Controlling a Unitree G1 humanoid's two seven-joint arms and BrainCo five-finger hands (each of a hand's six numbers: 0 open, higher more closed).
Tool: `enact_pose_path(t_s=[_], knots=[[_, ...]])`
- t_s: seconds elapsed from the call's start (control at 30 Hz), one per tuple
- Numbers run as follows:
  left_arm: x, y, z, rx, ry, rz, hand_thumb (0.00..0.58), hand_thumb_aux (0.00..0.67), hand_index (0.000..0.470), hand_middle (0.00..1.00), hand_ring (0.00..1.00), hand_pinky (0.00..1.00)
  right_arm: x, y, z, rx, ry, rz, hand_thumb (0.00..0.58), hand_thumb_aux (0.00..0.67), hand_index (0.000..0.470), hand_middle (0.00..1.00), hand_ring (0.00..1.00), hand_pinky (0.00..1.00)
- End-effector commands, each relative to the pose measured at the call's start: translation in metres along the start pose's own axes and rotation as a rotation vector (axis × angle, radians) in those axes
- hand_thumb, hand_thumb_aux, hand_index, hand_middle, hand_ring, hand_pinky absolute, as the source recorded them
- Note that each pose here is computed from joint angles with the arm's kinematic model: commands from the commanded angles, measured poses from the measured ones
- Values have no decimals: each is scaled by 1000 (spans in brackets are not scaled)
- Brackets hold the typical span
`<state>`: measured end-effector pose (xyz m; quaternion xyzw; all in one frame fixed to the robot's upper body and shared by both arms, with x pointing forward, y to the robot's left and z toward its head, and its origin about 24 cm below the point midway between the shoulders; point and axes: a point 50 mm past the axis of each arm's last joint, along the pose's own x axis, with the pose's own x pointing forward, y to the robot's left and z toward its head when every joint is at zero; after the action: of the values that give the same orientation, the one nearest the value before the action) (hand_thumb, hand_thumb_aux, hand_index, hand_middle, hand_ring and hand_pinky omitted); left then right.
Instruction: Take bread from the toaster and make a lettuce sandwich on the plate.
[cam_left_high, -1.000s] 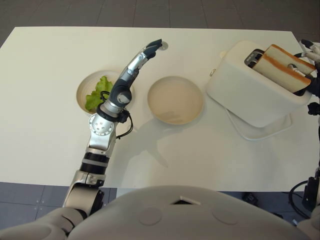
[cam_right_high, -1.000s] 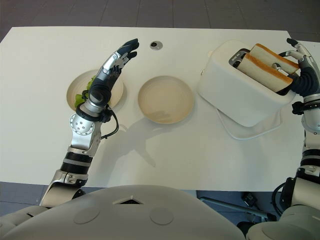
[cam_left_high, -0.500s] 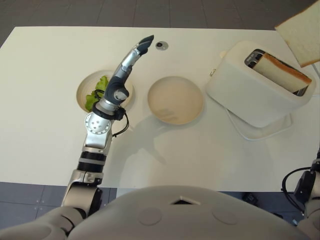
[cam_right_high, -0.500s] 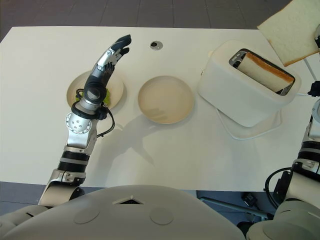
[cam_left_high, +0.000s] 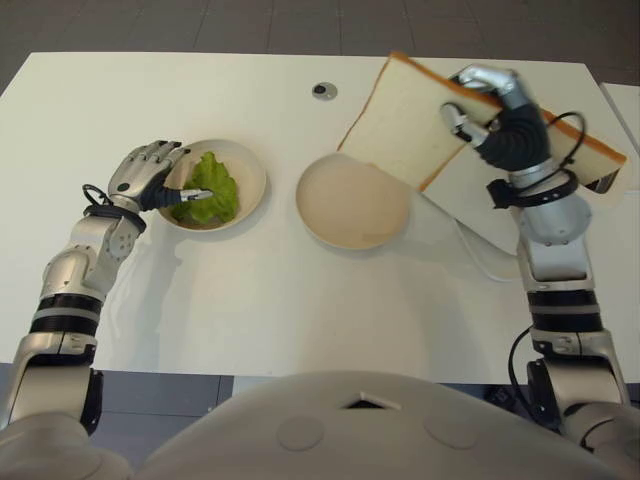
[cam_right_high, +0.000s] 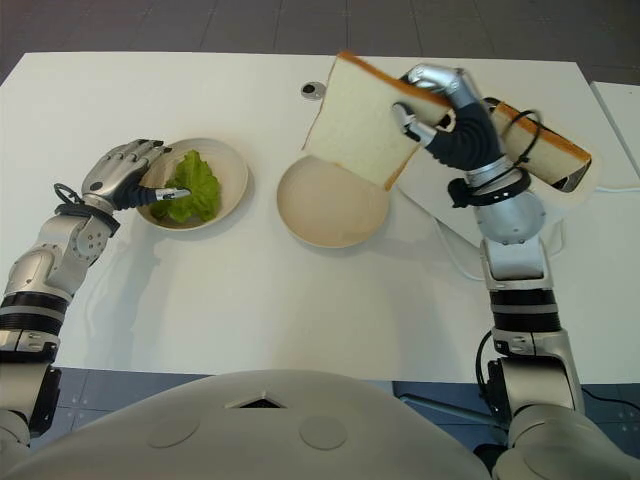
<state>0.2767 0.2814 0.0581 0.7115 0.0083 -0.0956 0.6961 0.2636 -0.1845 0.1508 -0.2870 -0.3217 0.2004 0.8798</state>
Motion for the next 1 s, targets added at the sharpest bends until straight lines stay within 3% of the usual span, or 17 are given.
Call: enact_pose_path(t_s=[0.03, 0.17, 0.2, 0.23, 0.27, 0.3, 0.33, 0.43, 0.47, 0.53, 0.63, 0.67, 0.7, 0.8, 1.0], knots=[[4, -9, 4, 40, -3, -46, 0, 0, 0, 0, 0, 0, -6, 39, -25, 7, 131, 178, 580, 670, 470, 1000, 1000, 1000], [7, -16, 10, 48, -27, -64, 0, 0, 0, 0, 0, 0, -14, 66, -47, -1, 226, 271, 580, 670, 470, 1000, 1000, 1000], [8, -17, 11, 51, -34, -66, 96, 58, 41, 0, 0, 0, -16, 70, -53, -8, 251, 285, 580, 670, 470, 1000, 1000, 1000], [8, -17, 12, 53, -40, -65, 261, 173, 122, 0, 0, 0, -17, 74, -58, -13, 271, 296, 580, 670, 470, 1000, 1000, 1000], [8, -17, 13, 53, -48, -61, 466, 373, 262, 0, 0, 0, -19, 78, -62, -19, 291, 306, 580, 670, 470, 1000, 1000, 1000], [9, -17, 14, 51, -59, -55, 567, 570, 400, 0, 0, 0, -20, 82, -67, -31, 309, 319, 580, 670, 470, 1000, 1000, 1000], [9, -16, 16, 48, -73, -46, 580, 670, 470, 0, 0, 0, -22, 85, -70, -38, 321, 335, 580, 670, 470, 1000, 1000, 1000], [10, -10, 22, 15, -119, 5, 580, 670, 470, 0, 0, 0, -27, 96, -75, -58, 345, 400, 580, 670, 470, 1000, 1000, 1000], [10, -7, 23, -2, -130, 26, 580, 670, 470, 0, 0, 0, -29, 99, -76, -61, 351, 428, 570, 583, 409, 1000, 1000, 1000], [11, -3, 26, -33, -153, 64, 580, 670, 470, 0, 0, 0, -35, 105, -77, -59, 361, 493, 552, 523, 367, 1000, 1000, 1000], [11, 2, 32, -69, -181, 99, 580, 670, 470, 0, 0, 0, -42, 115, -71, -42, 338, 570, 454, 357, 251, 1000, 1000, 1000], [11, 3, 33, -75, -187, 105, 580, 670, 470, 0, 0, 0, -43, 117, -69, -37, 326, 585, 438, 339, 238, 1000, 1000, 1000], [11, 3, 34, -83, -192, 108, 580, 670, 470, 0, 0, 0, -44, 118, -66, -32, 313, 593, 355, 252, 177, 1000, 1000, 1000], [11, 3, 35, -98, -201, 113, 580, 670, 470, 0, 0, 0, -41, 116, -56, -21, 267, 586, 0, 0, 0, 1000, 1000, 1000], [12, 5, 36, -104, -203, 120, 580, 670, 470, 0, 0, 0, -25, 98, -45, -43, 212, 429, 0, 0, 0, 961, 961, 961]])
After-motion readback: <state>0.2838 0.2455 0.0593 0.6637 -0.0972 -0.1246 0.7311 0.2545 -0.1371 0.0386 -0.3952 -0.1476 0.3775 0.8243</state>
